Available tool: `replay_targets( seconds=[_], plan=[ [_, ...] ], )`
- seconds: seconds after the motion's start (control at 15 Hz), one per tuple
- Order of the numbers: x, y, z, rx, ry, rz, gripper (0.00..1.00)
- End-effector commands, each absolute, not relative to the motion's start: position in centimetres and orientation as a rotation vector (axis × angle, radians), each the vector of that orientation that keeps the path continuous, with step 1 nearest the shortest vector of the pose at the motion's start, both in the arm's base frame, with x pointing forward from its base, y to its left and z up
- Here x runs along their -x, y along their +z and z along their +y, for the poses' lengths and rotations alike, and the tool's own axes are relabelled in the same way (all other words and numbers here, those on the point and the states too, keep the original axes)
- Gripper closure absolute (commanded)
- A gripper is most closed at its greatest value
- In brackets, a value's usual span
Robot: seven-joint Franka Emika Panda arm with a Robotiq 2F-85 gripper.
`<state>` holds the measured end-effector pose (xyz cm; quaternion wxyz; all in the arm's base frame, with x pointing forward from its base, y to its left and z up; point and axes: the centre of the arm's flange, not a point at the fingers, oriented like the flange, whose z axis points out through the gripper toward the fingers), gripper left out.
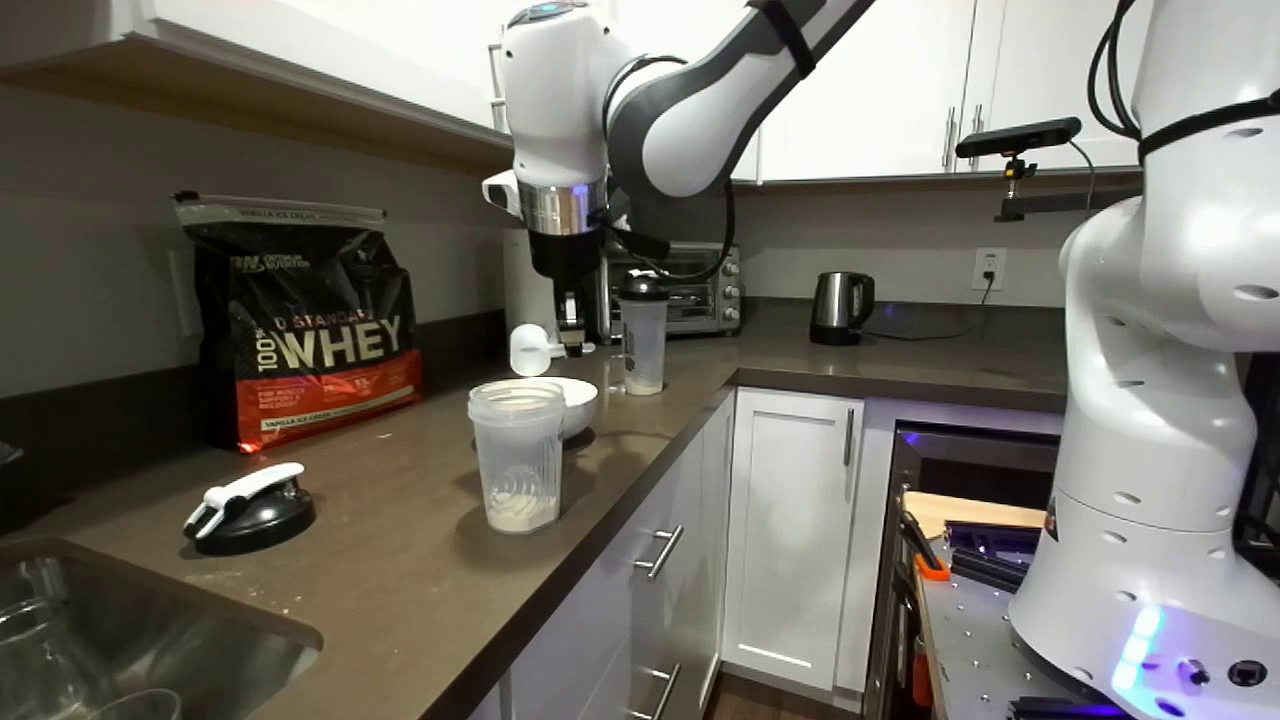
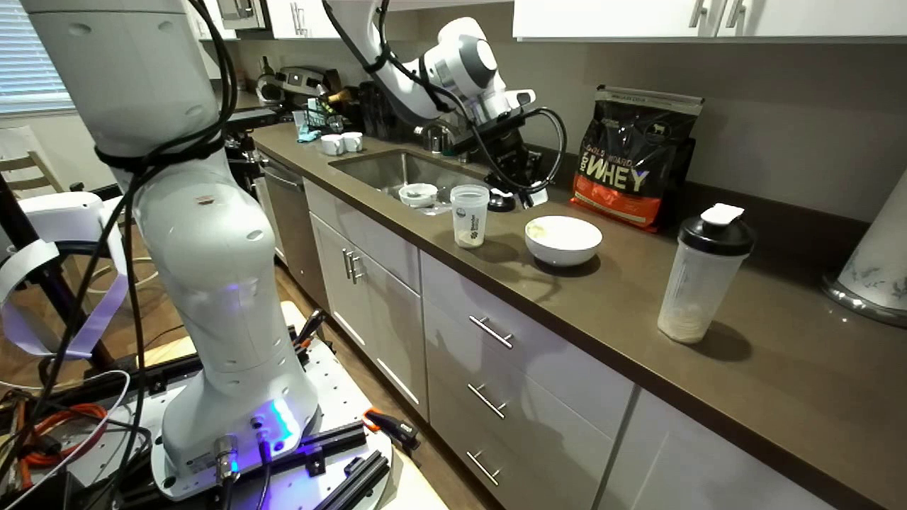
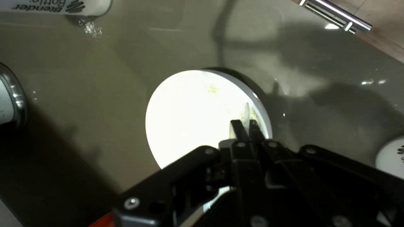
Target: Take one scoop of whey powder from the bowl and put it in the cup on the left
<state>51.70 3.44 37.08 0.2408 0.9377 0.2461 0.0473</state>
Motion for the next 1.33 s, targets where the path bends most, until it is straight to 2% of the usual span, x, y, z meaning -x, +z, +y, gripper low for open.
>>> replay_targets(
  seconds=[0.0,0.4,1.27],
  plan=[
    [-55.2,37.1,0.8,-2.625,0.062,0.568,0.99],
    [-57.6,36.5,-2.2,-2.709,-0.035,0.435,0.99],
    [-57.8,34.1,-4.0,-2.770,-0.203,0.407,0.99]
  ],
)
